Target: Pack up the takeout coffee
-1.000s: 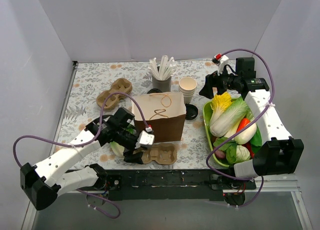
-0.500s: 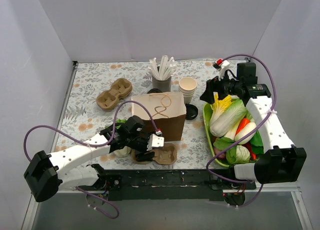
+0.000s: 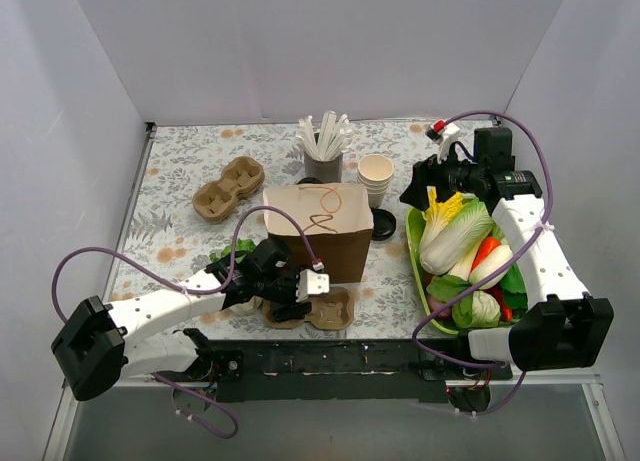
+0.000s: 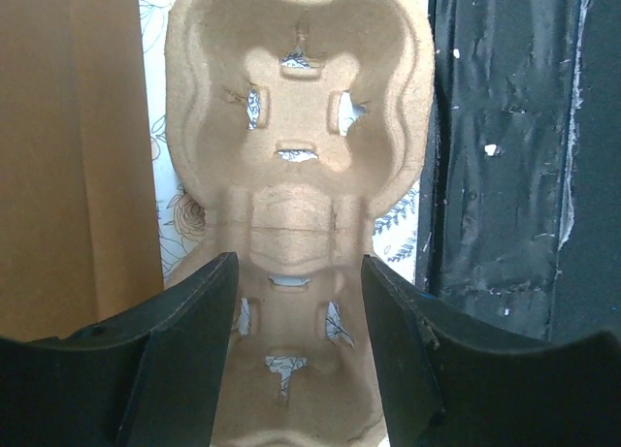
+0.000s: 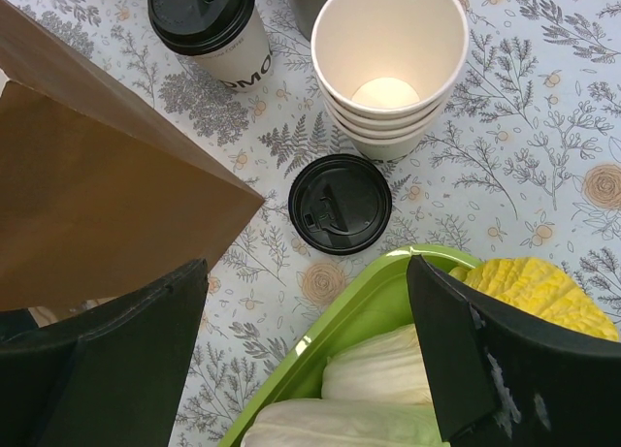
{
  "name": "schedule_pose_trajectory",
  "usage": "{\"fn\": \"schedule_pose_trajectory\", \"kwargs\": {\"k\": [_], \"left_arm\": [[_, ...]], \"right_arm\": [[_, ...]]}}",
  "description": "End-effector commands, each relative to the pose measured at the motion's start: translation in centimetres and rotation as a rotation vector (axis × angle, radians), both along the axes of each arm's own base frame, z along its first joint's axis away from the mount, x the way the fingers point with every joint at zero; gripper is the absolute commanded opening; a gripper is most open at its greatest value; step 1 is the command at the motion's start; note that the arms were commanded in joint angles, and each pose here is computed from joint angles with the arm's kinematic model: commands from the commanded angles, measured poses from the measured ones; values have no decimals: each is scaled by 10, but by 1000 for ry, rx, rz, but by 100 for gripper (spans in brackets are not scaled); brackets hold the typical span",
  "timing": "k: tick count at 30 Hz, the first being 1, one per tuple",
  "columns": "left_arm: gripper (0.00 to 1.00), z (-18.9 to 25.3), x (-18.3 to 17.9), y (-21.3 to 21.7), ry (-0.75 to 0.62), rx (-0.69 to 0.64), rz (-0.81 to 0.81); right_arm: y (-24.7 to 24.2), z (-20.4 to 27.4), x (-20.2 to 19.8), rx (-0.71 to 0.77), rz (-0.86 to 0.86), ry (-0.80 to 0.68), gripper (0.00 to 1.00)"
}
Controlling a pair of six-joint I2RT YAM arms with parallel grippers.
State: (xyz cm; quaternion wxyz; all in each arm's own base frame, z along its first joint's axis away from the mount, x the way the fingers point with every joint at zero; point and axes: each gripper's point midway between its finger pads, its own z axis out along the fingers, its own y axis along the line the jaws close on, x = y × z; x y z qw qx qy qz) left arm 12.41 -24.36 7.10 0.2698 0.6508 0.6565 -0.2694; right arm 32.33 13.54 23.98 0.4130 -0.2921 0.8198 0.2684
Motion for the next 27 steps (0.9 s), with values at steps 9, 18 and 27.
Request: {"fn": "schedule_pose_trajectory", "kwargs": {"k": [9,18,27], "left_arm": [[50,-8,7,-7,-39,-12,0],[48,-14,6,-7,-41,0,-18],[44,-22,5,-7,-36,21,-32]], "right_arm": [[0,3,0,9,-3,-29,91],[-1,-1,0,7,-4,-22,91],[0,-2,1,7,-2,-21,91]]}}
